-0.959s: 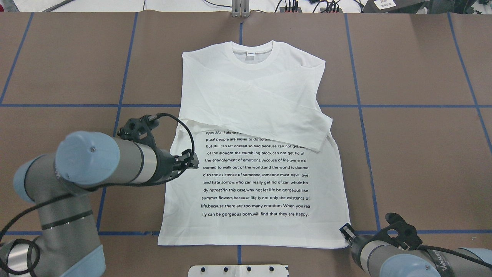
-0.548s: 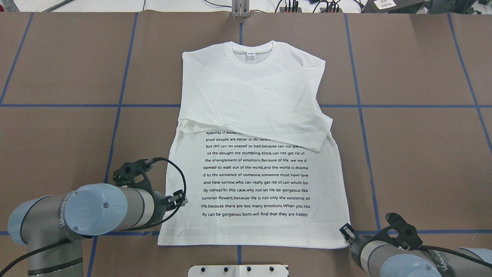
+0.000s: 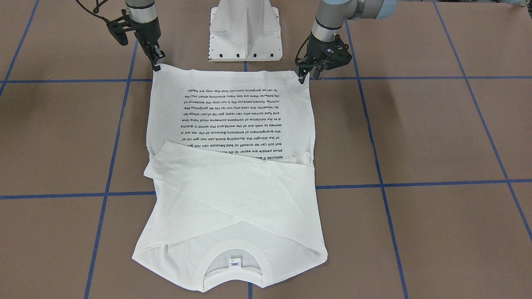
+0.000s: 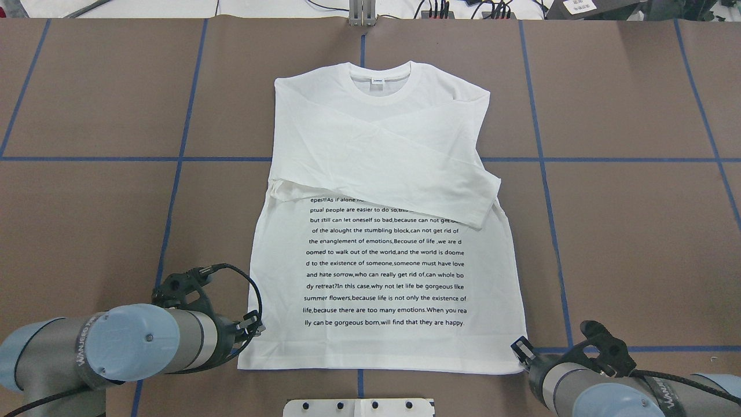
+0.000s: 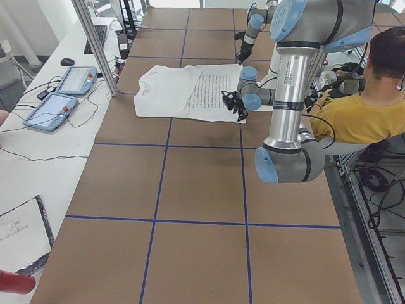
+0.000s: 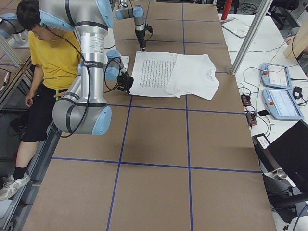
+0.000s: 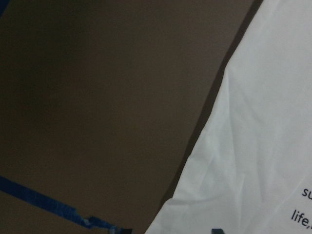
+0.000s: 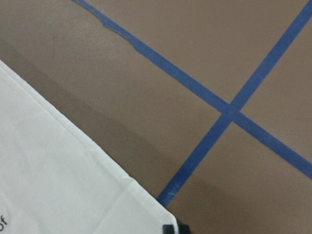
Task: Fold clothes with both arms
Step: 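Grasp the two hem corners with the left and right grippers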
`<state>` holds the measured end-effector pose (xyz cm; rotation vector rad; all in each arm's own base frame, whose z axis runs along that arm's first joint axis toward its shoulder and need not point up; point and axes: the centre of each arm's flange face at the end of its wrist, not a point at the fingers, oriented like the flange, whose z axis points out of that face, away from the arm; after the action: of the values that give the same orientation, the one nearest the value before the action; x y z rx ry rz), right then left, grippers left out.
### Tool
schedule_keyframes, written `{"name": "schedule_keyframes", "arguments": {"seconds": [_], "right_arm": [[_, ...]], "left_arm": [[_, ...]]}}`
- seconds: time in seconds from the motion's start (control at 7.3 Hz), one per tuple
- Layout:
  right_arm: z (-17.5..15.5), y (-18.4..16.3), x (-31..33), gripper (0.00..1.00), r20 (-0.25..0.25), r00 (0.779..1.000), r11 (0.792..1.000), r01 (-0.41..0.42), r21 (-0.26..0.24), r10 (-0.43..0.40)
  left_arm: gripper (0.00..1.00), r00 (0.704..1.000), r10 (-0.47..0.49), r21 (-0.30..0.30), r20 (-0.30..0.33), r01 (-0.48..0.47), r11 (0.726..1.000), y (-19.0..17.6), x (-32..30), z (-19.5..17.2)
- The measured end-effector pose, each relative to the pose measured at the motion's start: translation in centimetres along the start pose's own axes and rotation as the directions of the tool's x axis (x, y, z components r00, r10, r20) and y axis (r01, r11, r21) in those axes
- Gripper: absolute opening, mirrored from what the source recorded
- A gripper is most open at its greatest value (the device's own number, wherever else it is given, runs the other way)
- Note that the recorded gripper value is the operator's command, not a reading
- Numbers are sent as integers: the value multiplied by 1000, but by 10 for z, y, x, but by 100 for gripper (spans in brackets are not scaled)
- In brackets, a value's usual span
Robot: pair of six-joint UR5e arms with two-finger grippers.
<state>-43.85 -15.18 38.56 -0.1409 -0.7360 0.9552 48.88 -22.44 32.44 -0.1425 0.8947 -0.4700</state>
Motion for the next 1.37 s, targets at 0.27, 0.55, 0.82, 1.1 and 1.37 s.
{"name": "schedule_keyframes", "arguments": {"seconds": [0.27,0.55,0.82,1.1,1.37], "right_arm": [[0,0,0,0,0,1000,1000,1,0,-1],[0,0,1,0,-1,1000,1000,1,1,-1],[1,0,1,0,-2,1000,1000,2,1,-2],[1,1,1,0,-2,1000,1000,2,1,-2],[1,0,1,0,-2,1000,1000,2,1,-2]], "left_arm": [[62,1000,-4,-10,8,4,1000,6,-2,4],[62,1000,-1,-15,17,1,1000,10,-5,8],[62,999,2,-20,34,-2,1000,10,-8,15],[62,999,4,-31,45,-2,1000,12,-10,18],[61,999,9,-42,49,-7,999,17,-11,20]]}}
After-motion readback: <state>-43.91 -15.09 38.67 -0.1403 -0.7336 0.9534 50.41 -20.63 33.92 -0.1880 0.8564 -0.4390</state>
